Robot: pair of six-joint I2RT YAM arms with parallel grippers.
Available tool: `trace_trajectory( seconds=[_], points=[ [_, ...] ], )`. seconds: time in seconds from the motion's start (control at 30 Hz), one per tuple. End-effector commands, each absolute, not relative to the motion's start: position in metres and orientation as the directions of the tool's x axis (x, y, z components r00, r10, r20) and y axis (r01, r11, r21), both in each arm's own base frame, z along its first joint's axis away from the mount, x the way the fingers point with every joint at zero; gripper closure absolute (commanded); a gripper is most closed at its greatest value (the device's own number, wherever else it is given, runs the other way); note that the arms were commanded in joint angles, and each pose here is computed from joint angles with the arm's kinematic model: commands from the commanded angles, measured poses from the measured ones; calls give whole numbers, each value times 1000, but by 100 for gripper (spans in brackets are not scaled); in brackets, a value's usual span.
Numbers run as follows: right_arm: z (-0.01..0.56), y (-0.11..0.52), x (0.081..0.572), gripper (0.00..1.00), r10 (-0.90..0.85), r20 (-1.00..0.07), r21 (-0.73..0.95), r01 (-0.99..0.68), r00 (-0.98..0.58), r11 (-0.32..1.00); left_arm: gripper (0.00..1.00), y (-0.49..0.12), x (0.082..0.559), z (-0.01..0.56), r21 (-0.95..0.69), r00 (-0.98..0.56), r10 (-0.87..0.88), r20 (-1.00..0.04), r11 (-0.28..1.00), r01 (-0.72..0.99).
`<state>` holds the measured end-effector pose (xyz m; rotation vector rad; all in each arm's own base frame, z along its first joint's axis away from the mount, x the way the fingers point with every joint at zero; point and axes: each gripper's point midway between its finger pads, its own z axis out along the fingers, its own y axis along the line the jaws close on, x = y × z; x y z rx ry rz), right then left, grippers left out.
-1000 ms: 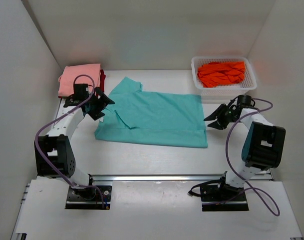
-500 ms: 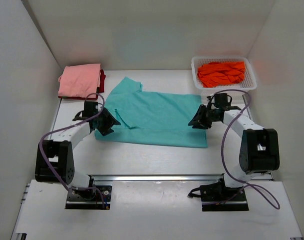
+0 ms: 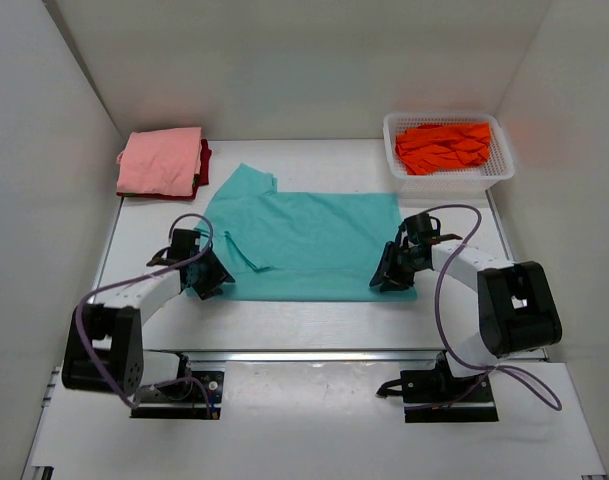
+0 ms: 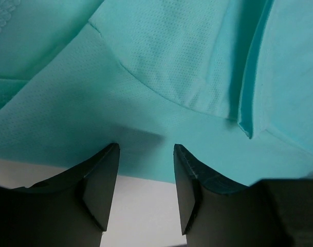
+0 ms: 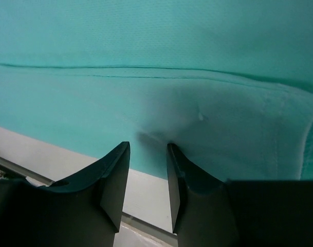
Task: Fold and stack the t-shirts
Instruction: Fold the flattened tshirt in 1/3 of the way
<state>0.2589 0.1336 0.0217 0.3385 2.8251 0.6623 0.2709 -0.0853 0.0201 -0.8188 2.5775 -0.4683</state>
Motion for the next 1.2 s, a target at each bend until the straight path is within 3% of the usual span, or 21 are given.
trace_trajectory(
  seconds=[0.0,0.17,0.37,0.53,0.67,0.73,0.83,0.93,1.03,1.17],
  points=[
    [1,116,217,66,284,-80,339,242,-956,909,42,-66,210,1,-285,-784,-580,-218,807,-518],
    [-6,117,183,66,255,-27,288,237,-967,928,42,-60,156,-12,-215,-809,-568,-152,818,-533],
    [-6,117,136,67,261,61,248,268,-963,931,42,-67,138,1,-279,-783,-601,-161,789,-547],
    [30,122,146,70,250,2,309,238,-968,921,37,-64,143,49,-338,-742,-644,-186,751,-567],
    [80,127,175,68,261,-104,370,206,-960,906,31,-67,183,113,-413,-723,-637,-269,754,-510],
    [101,126,197,62,278,-184,389,189,-943,902,30,-75,204,136,-457,-719,-635,-283,748,-481],
    [117,121,236,37,297,-293,408,162,-909,898,29,-82,245,164,-513,-689,-646,-327,734,-445],
    [124,101,284,25,326,-369,379,180,-870,908,28,-85,299,190,-555,-666,-635,-391,740,-380],
    [128,86,327,23,333,-453,320,198,-827,926,14,-81,353,202,-517,-651,-577,-493,796,-314],
    [135,80,376,24,362,-502,348,200,-785,916,16,-68,425,186,-440,-655,-499,-568,856,-270]
  ],
)
